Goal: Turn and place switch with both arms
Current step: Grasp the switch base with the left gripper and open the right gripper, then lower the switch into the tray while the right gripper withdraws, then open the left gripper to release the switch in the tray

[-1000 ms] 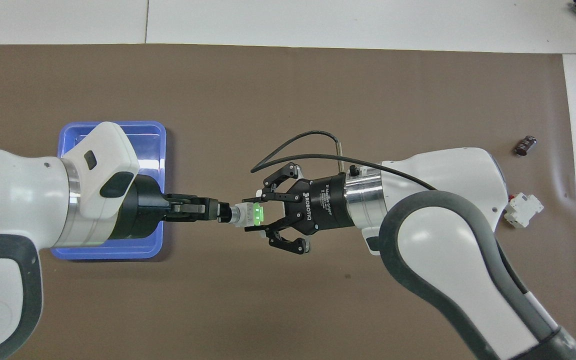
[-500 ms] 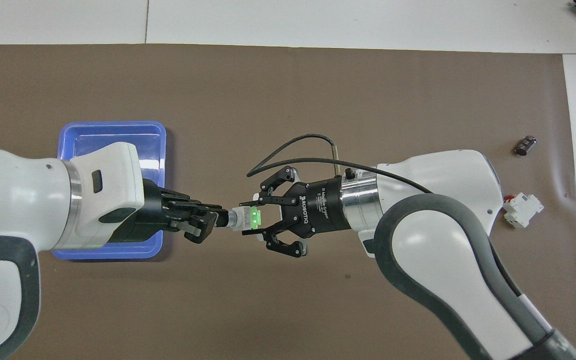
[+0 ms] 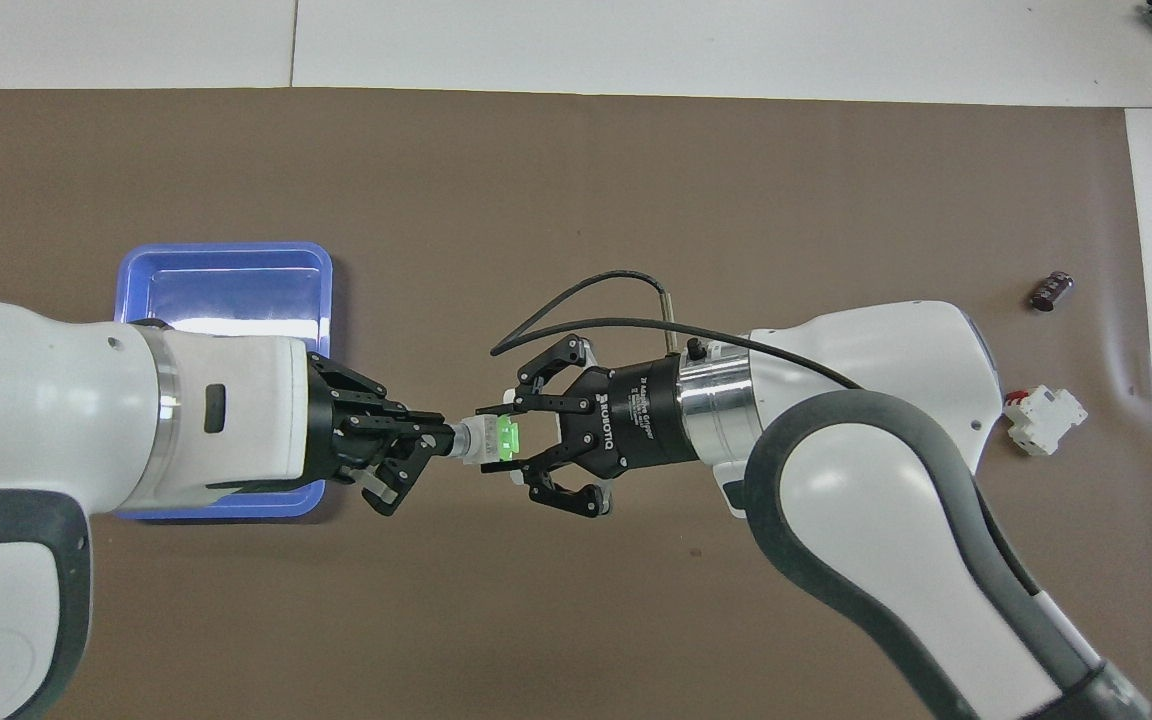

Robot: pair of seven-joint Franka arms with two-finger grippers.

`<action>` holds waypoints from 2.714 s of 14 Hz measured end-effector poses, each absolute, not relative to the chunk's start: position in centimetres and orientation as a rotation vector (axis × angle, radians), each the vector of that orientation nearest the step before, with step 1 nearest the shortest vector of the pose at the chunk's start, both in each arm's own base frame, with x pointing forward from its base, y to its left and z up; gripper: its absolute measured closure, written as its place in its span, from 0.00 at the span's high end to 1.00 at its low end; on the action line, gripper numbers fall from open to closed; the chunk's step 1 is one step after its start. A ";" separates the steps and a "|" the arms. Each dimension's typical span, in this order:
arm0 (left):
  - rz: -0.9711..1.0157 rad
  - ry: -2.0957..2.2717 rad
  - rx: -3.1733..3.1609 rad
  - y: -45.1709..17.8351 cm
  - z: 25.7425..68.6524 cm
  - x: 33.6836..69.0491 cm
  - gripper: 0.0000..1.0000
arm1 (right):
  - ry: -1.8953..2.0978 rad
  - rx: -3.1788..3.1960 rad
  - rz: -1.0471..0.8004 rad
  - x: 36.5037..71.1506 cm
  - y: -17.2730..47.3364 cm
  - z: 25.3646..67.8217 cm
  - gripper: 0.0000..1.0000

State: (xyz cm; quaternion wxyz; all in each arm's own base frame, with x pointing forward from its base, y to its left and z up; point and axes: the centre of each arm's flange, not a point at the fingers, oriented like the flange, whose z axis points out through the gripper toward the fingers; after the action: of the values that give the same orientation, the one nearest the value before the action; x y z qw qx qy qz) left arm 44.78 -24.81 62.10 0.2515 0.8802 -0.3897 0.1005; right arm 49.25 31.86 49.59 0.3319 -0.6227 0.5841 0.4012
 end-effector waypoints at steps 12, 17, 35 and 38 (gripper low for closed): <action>0.175 -1.338 2.549 -22.1 59.6 45.1 0.10 | 1.505 -1.869 0.734 49.9 29.0 52.7 1.00; 0.074 -1.469 2.741 -19.2 56.0 44.0 0.10 | 1.298 -2.263 0.370 50.7 27.0 52.3 1.00; -0.071 -1.415 2.860 -10.5 37.4 46.8 0.18 | 0.386 -3.103 -0.106 55.2 0.4 61.7 1.00; -0.102 -1.417 2.854 -10.7 37.4 46.7 0.54 | 0.367 -3.138 -0.092 54.6 0.1 63.6 1.00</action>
State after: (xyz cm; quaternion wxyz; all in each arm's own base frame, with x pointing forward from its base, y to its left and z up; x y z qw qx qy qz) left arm 46.65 -10.67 37.39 -0.0233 0.8949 -0.4444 -0.0320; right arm 54.62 0.10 63.60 -0.0096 -0.9928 0.1160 -0.0290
